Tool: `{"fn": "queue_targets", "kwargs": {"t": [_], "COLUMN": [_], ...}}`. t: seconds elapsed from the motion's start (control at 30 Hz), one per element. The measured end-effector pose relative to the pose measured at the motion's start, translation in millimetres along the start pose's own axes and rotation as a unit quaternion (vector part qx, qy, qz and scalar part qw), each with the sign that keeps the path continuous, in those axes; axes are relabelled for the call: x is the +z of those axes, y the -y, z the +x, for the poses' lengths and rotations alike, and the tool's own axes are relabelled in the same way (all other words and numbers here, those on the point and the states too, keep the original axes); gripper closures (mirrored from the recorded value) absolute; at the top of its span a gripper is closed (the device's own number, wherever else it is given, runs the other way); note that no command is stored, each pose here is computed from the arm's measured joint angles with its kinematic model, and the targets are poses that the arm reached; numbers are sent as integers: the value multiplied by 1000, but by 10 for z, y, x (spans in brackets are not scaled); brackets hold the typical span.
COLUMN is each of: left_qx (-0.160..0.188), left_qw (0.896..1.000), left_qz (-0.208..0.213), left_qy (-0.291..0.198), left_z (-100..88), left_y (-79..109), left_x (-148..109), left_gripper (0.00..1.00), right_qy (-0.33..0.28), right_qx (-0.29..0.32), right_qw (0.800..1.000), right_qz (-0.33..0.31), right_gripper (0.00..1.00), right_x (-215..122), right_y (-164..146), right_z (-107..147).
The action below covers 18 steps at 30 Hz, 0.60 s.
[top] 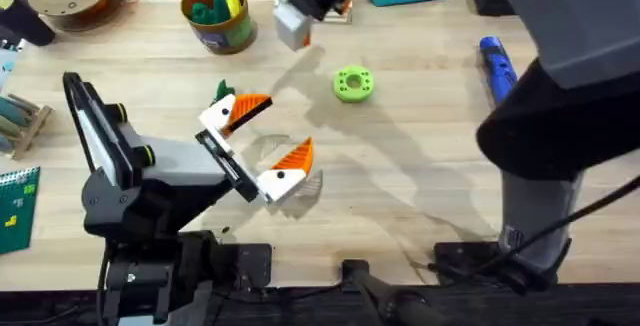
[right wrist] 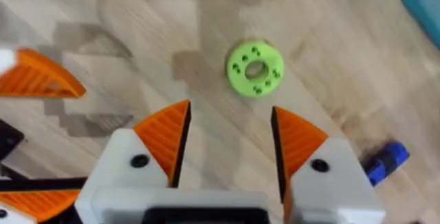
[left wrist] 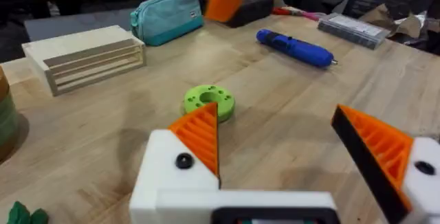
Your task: Pick up the gripper from the table and insert it into the empty holder that is missing its gripper. Then pick up a screw, insert it into the mounting hole, and use the screwdriver to tighten it. Finally, clean up the table by picking up the vegetable and placing it into the bucket.
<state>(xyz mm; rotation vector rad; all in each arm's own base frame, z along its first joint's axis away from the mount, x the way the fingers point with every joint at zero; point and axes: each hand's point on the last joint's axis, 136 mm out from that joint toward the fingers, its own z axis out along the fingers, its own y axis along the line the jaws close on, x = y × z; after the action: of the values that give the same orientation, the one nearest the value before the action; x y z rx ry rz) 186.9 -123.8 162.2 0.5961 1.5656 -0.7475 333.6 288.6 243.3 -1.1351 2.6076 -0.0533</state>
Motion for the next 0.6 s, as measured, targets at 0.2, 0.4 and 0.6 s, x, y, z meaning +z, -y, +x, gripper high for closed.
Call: {"fn": "queue_targets", "kwargs": {"t": [0.2,0.4,0.6], "left_qx": [0,0,0], "left_qw": [1000,1000,1000], "left_qz": [0,0,0], "left_qy": [0,0,0], "left_z": [0,0,0], "left_y": [0,0,0], "left_x": [0,0,0], "left_gripper": [5,6,6], "right_qy": [-78,-107,-83], "right_qx": [17,96,191], "right_qw": [997,989,977], "right_qz": [4,20,38], "right_gripper": [342,339,275], "right_x": [146,172,181], "right_y": [123,428,757], "right_z": [466,946,1385]}}
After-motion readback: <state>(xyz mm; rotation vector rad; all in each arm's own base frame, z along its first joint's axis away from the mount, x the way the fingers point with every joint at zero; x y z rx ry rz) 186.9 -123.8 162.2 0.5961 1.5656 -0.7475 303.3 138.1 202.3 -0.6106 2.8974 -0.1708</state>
